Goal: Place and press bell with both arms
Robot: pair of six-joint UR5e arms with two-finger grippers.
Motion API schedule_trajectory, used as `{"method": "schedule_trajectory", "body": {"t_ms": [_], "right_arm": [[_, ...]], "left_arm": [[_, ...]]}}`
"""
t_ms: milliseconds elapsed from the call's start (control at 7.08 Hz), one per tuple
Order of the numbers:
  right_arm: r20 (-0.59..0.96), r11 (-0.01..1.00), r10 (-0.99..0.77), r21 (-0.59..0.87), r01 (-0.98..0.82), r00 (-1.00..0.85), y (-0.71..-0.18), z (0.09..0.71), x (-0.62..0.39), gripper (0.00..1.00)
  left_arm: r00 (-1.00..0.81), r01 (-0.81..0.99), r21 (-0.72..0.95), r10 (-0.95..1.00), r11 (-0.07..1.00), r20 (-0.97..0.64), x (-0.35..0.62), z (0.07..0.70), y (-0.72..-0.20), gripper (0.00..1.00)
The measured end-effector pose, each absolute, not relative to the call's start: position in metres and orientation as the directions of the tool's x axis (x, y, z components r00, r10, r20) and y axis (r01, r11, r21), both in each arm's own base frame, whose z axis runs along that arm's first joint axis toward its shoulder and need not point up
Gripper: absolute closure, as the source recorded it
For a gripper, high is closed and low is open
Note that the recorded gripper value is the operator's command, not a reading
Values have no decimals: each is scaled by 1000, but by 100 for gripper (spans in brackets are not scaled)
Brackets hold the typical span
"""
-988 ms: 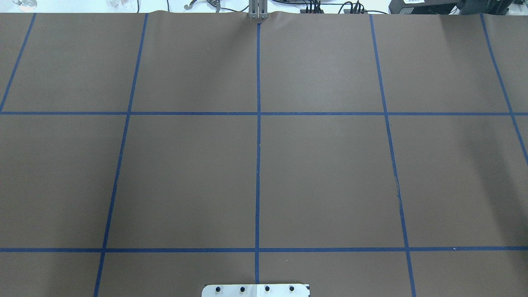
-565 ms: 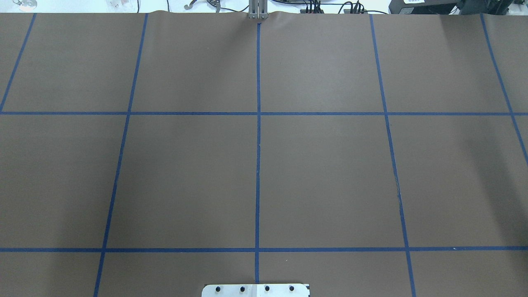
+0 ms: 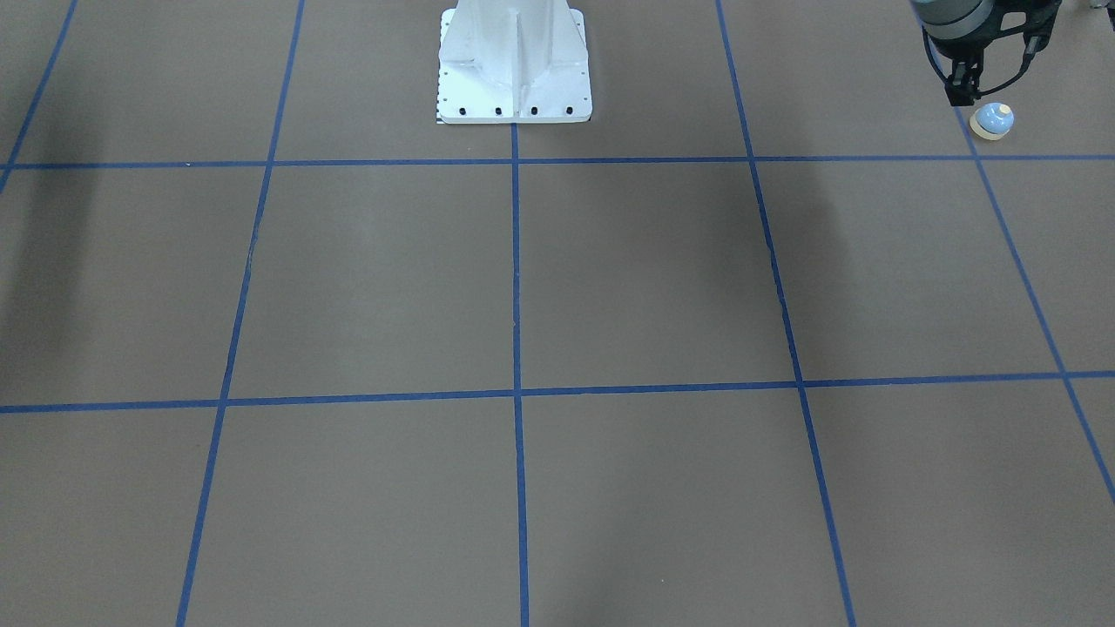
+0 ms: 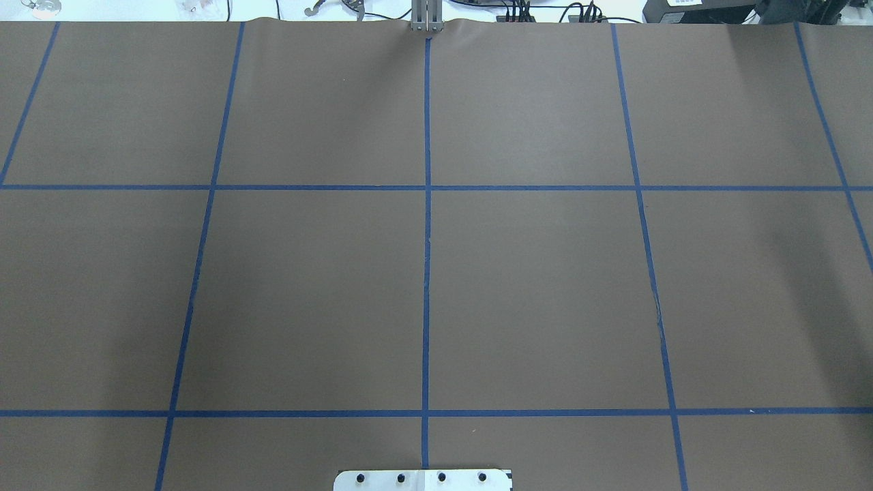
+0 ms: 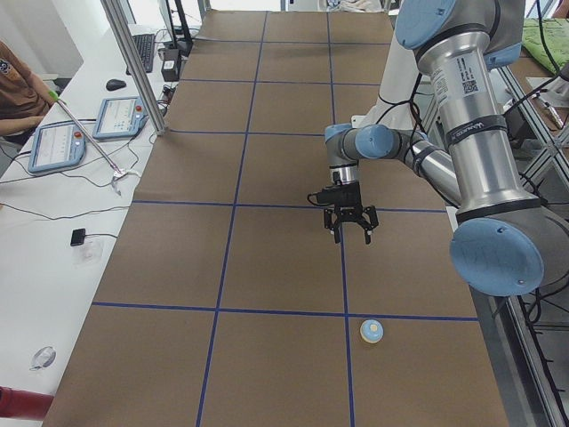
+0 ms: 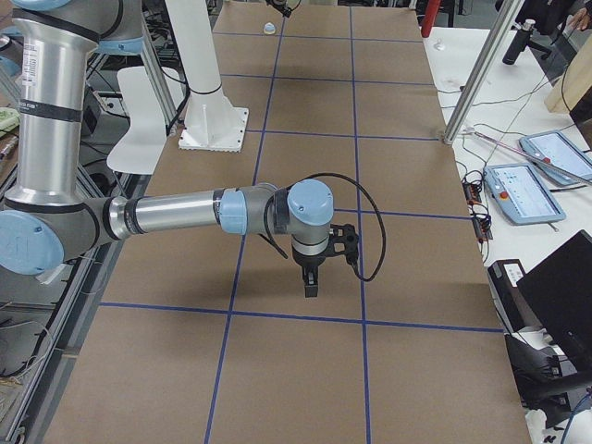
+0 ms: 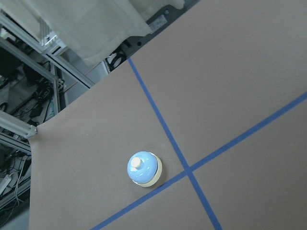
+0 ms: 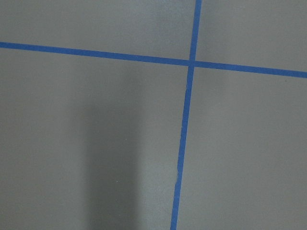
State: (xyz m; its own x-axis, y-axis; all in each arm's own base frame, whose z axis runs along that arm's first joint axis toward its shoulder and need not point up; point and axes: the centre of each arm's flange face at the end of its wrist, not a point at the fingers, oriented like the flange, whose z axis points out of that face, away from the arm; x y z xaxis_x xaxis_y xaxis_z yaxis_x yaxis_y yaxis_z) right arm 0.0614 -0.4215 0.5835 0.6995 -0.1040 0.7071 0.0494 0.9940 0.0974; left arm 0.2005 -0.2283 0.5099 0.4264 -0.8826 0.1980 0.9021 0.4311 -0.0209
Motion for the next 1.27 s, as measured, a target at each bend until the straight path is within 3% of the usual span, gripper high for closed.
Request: {"method": "schedule_trajectory", "body": {"t_ms": [565, 1271], "right_arm": [[706, 992, -117, 116, 49, 699, -427, 576, 61, 0], [706, 992, -116, 114, 49, 699, -427, 576, 61, 0]], "left_arm": [[170, 949, 223, -958, 222, 230, 233, 618, -204, 0], [65, 929, 346, -979, 131, 195, 250, 708, -172, 0]]}}
